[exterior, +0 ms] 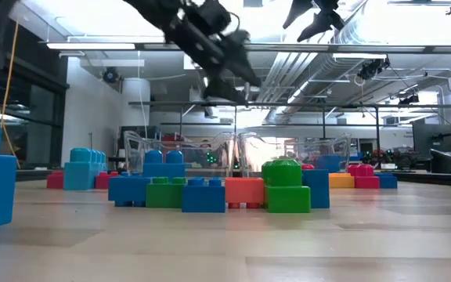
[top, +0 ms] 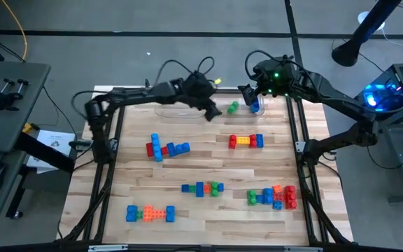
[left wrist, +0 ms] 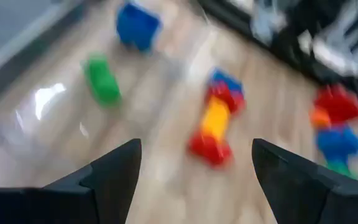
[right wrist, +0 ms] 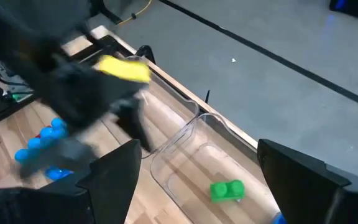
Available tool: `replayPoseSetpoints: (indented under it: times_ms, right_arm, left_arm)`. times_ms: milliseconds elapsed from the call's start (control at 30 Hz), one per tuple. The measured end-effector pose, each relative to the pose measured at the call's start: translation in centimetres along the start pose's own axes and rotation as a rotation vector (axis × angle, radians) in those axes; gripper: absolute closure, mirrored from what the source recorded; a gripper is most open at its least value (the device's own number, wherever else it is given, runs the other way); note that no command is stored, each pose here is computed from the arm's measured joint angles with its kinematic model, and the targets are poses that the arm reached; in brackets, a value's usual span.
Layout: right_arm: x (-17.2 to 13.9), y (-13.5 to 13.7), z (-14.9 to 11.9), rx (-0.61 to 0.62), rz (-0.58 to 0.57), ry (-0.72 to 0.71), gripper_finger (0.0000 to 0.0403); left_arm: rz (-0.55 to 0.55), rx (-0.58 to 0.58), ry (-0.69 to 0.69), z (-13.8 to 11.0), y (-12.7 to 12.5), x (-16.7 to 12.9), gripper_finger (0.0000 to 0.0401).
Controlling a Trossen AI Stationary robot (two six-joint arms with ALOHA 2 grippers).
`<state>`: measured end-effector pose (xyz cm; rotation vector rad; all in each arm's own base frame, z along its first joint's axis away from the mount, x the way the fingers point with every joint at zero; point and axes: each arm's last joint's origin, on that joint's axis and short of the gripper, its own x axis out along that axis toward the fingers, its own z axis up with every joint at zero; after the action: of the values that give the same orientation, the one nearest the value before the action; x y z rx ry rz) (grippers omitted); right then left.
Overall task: Sort blocks by size
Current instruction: Put the blue lego piece into the right transparent bin
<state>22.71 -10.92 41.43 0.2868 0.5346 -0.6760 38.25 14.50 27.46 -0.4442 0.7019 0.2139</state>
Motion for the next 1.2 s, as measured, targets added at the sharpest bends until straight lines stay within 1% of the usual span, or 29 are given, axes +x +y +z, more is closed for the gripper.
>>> replayPoseSetpoints:
  times_ms: [67,100,167,200,267,333,400,467,500,600,633,733,800,900,1033,1200]
  right_arm:
    - [0.0,0.0,0.0,-0.013,0.000,-0.002,0.0084]
    - [0.0,0.0,0.0,-0.016,0.000,-0.001,0.0084]
    - [0.0,0.0,0.0,-0.017,-0.001,-0.001,0.0084]
    - [0.0,0.0,0.0,-0.023,-0.002,-0.002,0.0084]
    - [0.0,0.0,0.0,-0.031,-0.003,-0.002,0.0084]
    - [0.0,0.0,0.0,-0.031,-0.004,-0.001,0.0084]
    - [0.0,0.0,0.0,-0.030,-0.003,-0.002,0.0084]
    - [0.0,0.0,0.0,-0.031,-0.003,-0.002,0.0084]
    - [0.0,0.0,0.0,-0.032,-0.003,-0.001,0.0084]
    - [0.0,0.0,0.0,-0.032,-0.003,-0.002,0.0084]
    - [0.0,0.0,0.0,-0.031,-0.003,-0.002,0.0084]
    - [0.0,0.0,0.0,-0.030,-0.003,-0.002,0.0084]
    - [0.0,0.0,0.0,-0.030,-0.003,-0.002,0.0084]
    - [0.0,0.0,0.0,-0.027,-0.003,-0.002,0.0084]
    - [0.0,0.0,0.0,-0.025,-0.002,-0.002,0.0084]
    - [0.0,0.0,0.0,-0.024,-0.002,-0.001,0.0084]
  left_arm:
    - [0.013,-0.013,0.073,-1.5,-1.6,-2.0,0.0112]
    - [0.034,-0.040,0.076,-2.1,-2.4,-3.1,0.0112]
    - [0.102,-0.114,0.084,-4.0,-4.0,-5.3,0.0112]
    - [0.157,-0.161,0.055,-4.9,-4.9,-6.5,0.0112]
    - [0.312,-0.277,0.000,-7.5,-6.3,-8.3,0.0112]
    - [0.453,-0.413,-0.040,-10.6,-7.5,-9.4,0.0112]
    - [0.531,-0.580,-0.058,-13.5,-8.3,-10.2,0.0112]
    - [0.558,-0.735,-0.049,-15.7,-8.8,-10.7,0.0112]
    - [0.577,-0.782,-0.029,-16.7,-8.9,-10.7,0.0112]
    - [0.661,-0.803,0.038,-19.0,-8.4,-10.6,0.0112]
    - [0.699,-0.821,0.036,-19.4,-8.1,-10.6,0.0112]
    - [0.787,-0.863,-0.054,-20.4,-7.0,-10.0,0.0112]
    - [0.827,-0.901,-0.045,-21.0,-6.0,-9.3,0.0112]
    - [0.818,-0.949,-0.004,-21.9,-4.9,-8.3,0.0112]
    - [0.800,-1.000,-0.021,-22.3,-3.5,-7.3,0.0112]
    - [0.845,-1.011,-0.021,-22.2,-1.8,-7.2,0.0112]
